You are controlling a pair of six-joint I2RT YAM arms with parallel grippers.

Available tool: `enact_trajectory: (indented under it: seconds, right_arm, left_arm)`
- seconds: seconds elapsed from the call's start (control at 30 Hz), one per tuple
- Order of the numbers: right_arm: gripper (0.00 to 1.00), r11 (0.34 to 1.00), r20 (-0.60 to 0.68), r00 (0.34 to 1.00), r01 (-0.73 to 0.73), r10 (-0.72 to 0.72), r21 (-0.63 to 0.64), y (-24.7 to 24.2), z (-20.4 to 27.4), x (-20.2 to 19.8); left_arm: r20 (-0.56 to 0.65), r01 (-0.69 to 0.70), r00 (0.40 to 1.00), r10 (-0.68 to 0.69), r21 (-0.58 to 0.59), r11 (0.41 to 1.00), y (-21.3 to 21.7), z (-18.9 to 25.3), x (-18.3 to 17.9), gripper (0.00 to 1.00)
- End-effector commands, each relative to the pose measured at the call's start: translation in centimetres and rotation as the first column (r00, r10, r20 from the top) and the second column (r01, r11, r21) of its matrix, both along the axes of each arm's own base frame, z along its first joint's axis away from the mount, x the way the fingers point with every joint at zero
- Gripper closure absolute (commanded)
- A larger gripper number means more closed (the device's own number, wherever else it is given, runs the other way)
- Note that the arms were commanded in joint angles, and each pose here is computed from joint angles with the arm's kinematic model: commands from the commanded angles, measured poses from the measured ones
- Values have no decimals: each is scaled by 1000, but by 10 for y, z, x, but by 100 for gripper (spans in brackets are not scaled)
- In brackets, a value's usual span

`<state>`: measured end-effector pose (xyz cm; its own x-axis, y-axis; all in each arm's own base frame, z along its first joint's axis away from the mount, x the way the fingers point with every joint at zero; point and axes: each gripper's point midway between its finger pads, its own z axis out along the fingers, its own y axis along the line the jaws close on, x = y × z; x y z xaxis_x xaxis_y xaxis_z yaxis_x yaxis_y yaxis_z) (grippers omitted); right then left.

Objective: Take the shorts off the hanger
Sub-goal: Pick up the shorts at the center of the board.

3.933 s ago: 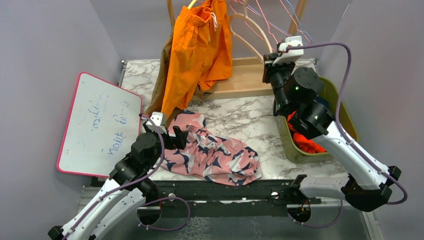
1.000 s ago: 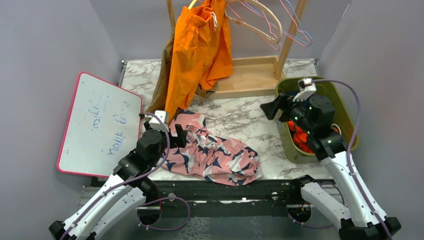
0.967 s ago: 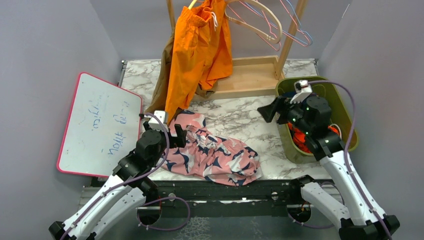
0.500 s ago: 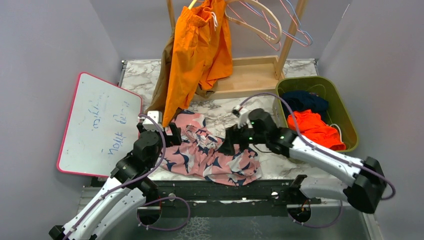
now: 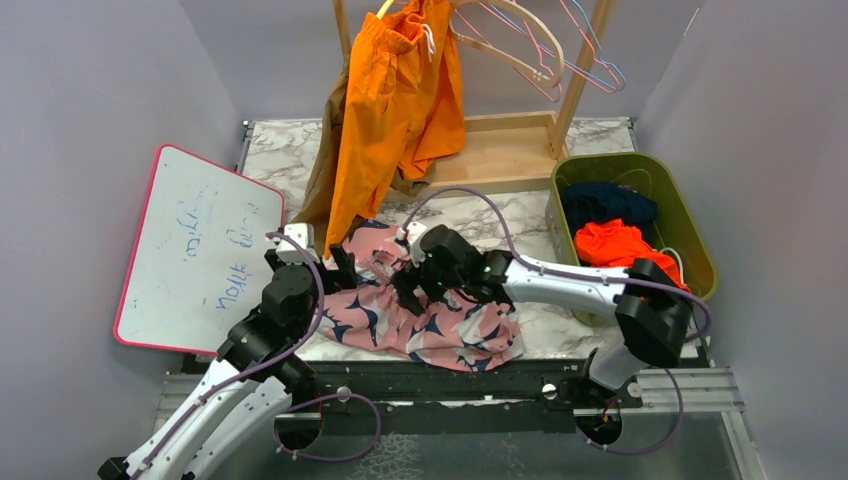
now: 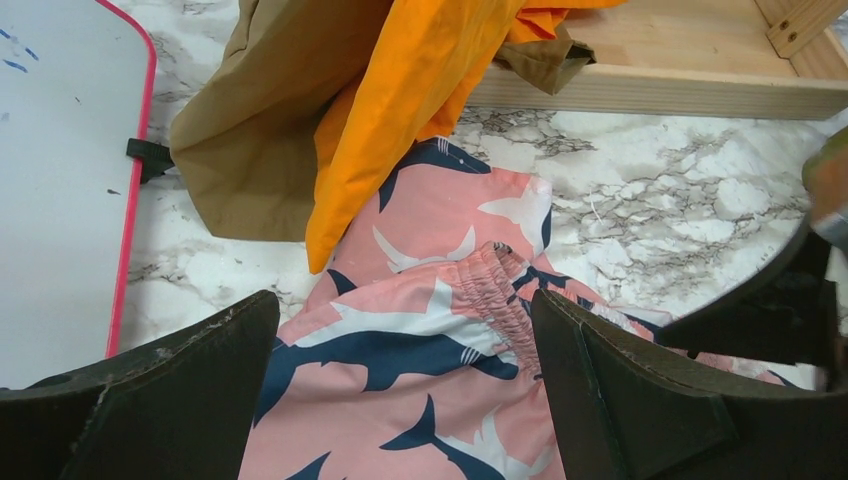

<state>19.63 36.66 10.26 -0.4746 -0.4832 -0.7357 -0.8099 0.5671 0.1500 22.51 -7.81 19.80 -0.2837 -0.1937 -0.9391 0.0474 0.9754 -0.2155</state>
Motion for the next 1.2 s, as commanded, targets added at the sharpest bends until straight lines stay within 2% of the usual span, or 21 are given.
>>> enact_trajectory:
  seconds: [0.0,0.2,0.27,0.33,0.37,0.4,0.5,0.6,0.63,0.8,0.9,1.0,1.1,1.17]
  right_arm:
    - [0,996,32,998,-44,47,-75,17,-16,16]
    - [0,982,-96,994,-67,51,-176,11,-72,2]
    - [6,970,-111,994,-46,20,-237,1,-87,2]
    - [21,954,-92,996,-4,-24,-299,-12,-93,4]
    - [33,945,-63,997,31,-54,-325,-20,-91,8]
    - [49,938,-31,996,71,-87,-339,-27,-86,12]
    - [72,941,41,989,148,-143,-304,-40,-59,18]
    - [96,950,118,970,233,-212,-210,-51,-15,24]
    - [98,951,145,961,260,-237,-169,-56,3,26]
    - [99,930,273,889,344,-366,127,-78,118,35]
    - [99,871,318,834,334,-452,361,-96,195,33]
    - [99,795,330,818,232,-471,560,-106,261,19]
    - [99,758,324,846,134,-423,638,-102,289,3]
    - [99,779,326,867,106,-377,618,-92,278,0]
  left_arm:
    - [17,-36,999,37,-12,999,7,8,1,1]
    - [15,-34,999,34,-13,999,6,8,1,1]
    - [13,-35,999,35,-13,999,6,7,1,1]
    - [10,-31,999,31,-12,999,5,6,1,1]
    - [7,-29,1000,29,-10,1000,5,5,1,1]
    - [7,-28,1000,28,-11,1000,5,6,1,1]
    - [1,-27,1000,27,-9,1000,4,4,1,1]
    - [-2,-23,1000,23,-7,1000,3,3,1,1]
    - [-2,-22,1000,22,-9,1000,3,4,1,1]
    - [-2,-19,1000,19,-9,1000,3,4,1,1]
    - [-2,-20,1000,20,-9,1000,2,4,1,1]
    - [-3,-21,1000,21,-9,1000,3,4,2,1]
    - [-1,-21,1000,21,-10,1000,3,4,2,1]
    - [0,-20,1000,20,-12,1000,3,5,1,1]
